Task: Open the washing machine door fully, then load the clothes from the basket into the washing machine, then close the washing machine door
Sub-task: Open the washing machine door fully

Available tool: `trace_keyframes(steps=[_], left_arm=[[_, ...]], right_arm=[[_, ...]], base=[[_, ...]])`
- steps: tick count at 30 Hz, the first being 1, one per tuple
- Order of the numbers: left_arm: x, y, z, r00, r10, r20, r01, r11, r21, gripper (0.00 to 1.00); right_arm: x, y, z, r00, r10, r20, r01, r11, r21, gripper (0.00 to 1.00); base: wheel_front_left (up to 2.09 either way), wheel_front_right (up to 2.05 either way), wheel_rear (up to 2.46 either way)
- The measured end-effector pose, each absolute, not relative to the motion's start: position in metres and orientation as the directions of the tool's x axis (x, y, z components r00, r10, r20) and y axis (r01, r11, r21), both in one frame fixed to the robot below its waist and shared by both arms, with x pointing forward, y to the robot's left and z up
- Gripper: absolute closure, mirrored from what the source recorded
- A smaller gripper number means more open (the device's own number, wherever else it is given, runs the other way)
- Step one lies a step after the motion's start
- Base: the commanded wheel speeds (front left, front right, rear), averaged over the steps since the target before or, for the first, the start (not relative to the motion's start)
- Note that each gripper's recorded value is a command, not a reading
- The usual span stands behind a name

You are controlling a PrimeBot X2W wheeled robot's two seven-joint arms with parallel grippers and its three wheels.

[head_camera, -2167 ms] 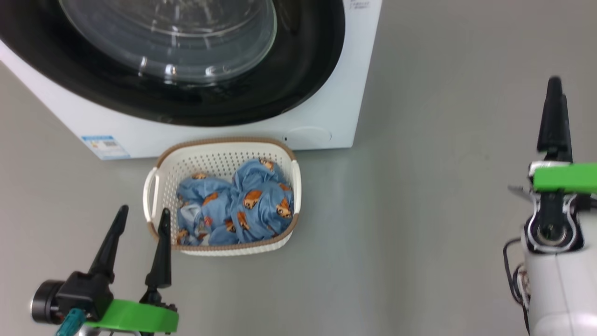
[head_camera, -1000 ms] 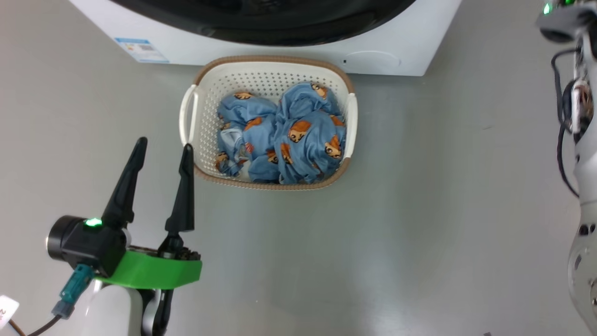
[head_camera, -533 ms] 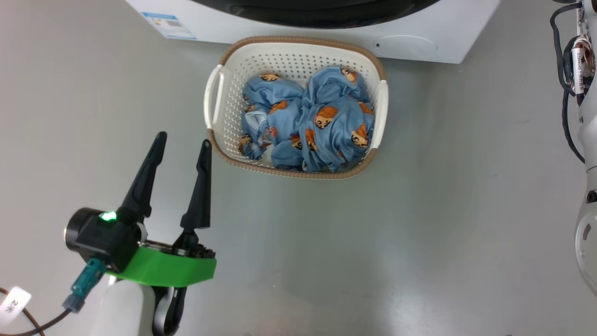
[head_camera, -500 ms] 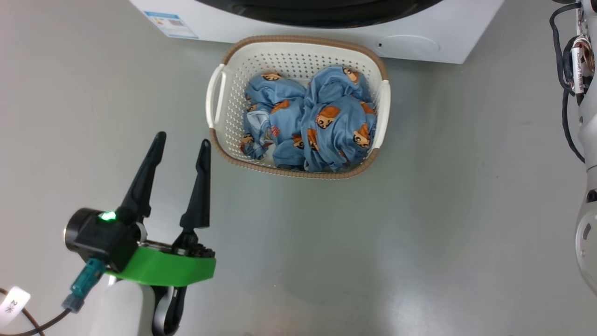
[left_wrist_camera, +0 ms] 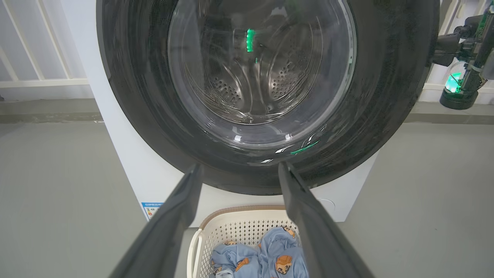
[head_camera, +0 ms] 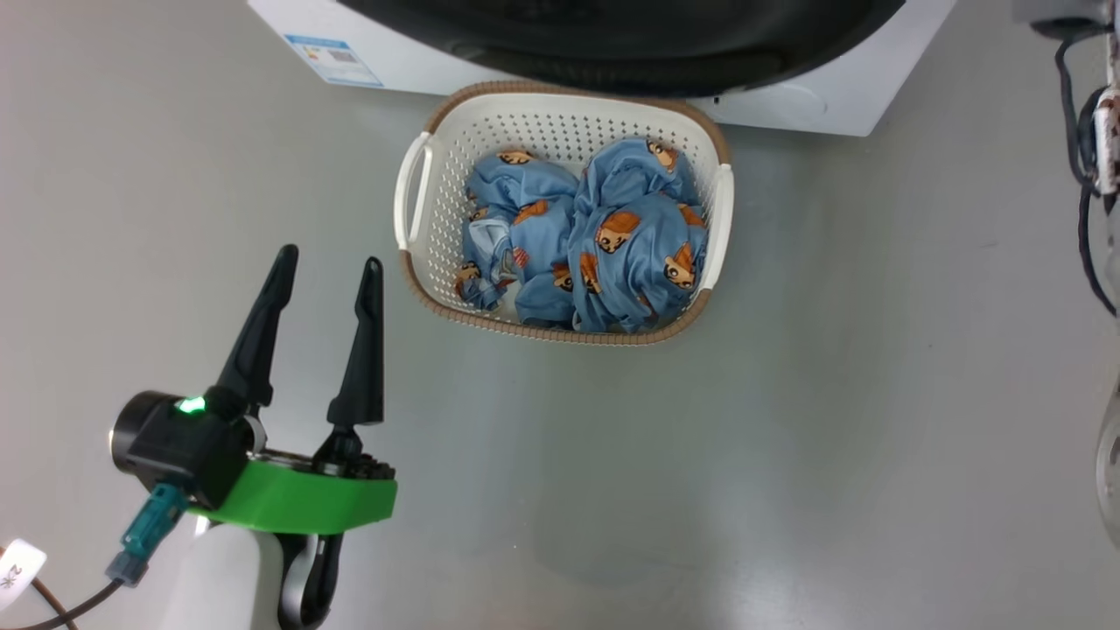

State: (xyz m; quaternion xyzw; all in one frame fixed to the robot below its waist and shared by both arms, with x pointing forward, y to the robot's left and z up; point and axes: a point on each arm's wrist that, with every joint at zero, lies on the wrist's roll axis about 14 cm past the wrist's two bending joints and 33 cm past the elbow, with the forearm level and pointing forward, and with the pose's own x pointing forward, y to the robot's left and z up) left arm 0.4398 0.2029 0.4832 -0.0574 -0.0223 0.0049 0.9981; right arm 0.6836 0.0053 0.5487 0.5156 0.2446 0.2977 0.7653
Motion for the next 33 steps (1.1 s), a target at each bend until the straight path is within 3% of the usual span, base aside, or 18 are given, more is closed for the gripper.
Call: trace_keyframes(steps=[7, 11, 19, 33], left_arm=[[0.440, 0.199, 0.493, 0.997, 0.000, 0.071, 0.009, 0.993, -0.116, 0.00], [0.439, 0.197, 0.499, 0.996, -0.005, 0.087, 0.015, 0.993, -0.117, 0.00], [0.435, 0.196, 0.510, 0.993, -0.008, 0.114, 0.021, 0.993, -0.116, 0.00], [0.421, 0.200, 0.527, 0.989, 0.005, 0.151, 0.012, 0.994, -0.108, 0.00]], right_arm=[[0.650, 0.020, 0.544, 0.594, 0.796, -0.115, -0.249, 0.317, 0.915, 1.00], [0.623, 0.043, 0.541, 0.501, 0.856, -0.126, -0.272, 0.293, 0.917, 1.00], [0.590, 0.054, 0.547, 0.404, 0.907, -0.119, -0.308, 0.258, 0.916, 1.00], [0.506, 0.100, 0.539, 0.148, 0.978, -0.145, -0.356, 0.189, 0.915, 1.00]], base=[[0.00, 0.00, 0.00], [0.00, 0.00, 0.00], [0.00, 0.00, 0.00], [0.00, 0.00, 0.00]])
